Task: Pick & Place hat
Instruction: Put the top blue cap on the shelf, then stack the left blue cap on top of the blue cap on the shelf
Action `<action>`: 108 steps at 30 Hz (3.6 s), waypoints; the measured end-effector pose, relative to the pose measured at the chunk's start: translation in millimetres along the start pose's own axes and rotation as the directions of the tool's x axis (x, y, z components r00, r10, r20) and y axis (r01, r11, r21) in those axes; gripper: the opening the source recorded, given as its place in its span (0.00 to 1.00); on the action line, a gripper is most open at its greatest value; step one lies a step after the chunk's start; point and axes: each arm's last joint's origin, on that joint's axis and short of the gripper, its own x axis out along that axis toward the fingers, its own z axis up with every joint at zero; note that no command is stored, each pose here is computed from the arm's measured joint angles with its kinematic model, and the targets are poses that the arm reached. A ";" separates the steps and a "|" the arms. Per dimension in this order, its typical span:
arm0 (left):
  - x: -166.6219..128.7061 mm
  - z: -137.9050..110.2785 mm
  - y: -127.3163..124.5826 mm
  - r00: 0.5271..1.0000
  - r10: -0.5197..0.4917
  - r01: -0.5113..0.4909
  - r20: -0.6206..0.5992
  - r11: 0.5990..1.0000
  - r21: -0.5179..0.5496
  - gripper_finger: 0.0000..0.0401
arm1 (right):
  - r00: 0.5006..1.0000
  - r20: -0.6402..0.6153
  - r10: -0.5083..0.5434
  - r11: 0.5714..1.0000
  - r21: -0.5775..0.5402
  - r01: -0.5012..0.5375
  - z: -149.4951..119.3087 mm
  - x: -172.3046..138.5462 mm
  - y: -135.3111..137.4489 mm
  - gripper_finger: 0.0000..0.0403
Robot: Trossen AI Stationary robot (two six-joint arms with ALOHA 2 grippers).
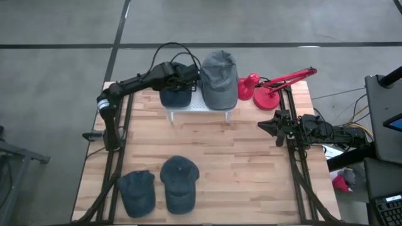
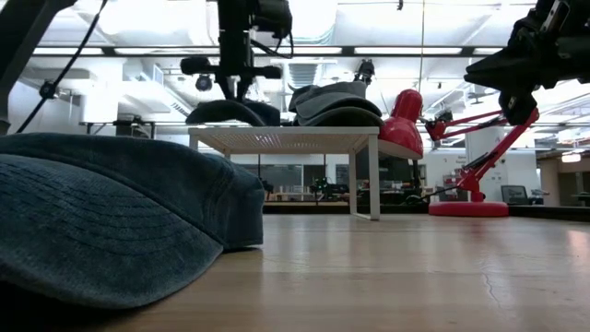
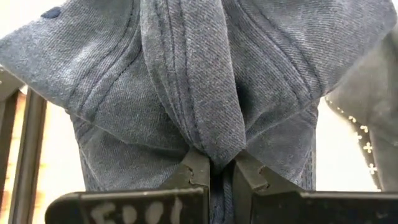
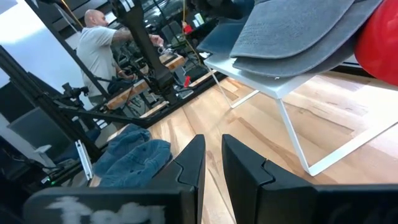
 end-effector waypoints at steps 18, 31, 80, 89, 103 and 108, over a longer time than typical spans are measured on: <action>10.3 -0.3 -15.3 0.995 -0.091 0.090 -0.028 0.995 -0.030 0.05 | 1.000 0.000 0.000 1.000 -0.003 0.000 0.1 0.0 0.0 0.13; 10.1 -1.8 -17.5 0.991 -0.120 0.118 -0.052 0.992 -0.036 0.14 | 1.000 0.000 0.000 1.000 -0.003 0.000 0.1 0.0 0.0 0.13; -89.1 -53.4 13.4 0.852 -0.351 0.415 -0.388 0.905 0.092 0.45 | 1.000 0.000 0.002 1.000 0.001 -0.002 0.1 -0.1 0.1 0.13; -125.6 -140.0 22.7 0.842 -0.165 0.268 -0.514 0.954 0.133 0.45 | 1.000 0.000 0.002 1.000 0.001 -0.002 0.1 -0.1 0.1 0.13; -146.6 -264.0 63.1 0.781 0.096 -0.093 -0.618 0.995 0.037 0.45 | 1.000 0.001 0.001 1.000 0.001 -0.001 0.2 -0.1 0.1 0.13; -146.1 -293.9 80.1 0.740 0.191 -0.232 -0.644 0.972 0.022 0.45 | 1.000 0.001 0.001 1.000 0.001 -0.001 0.1 -0.1 0.1 0.13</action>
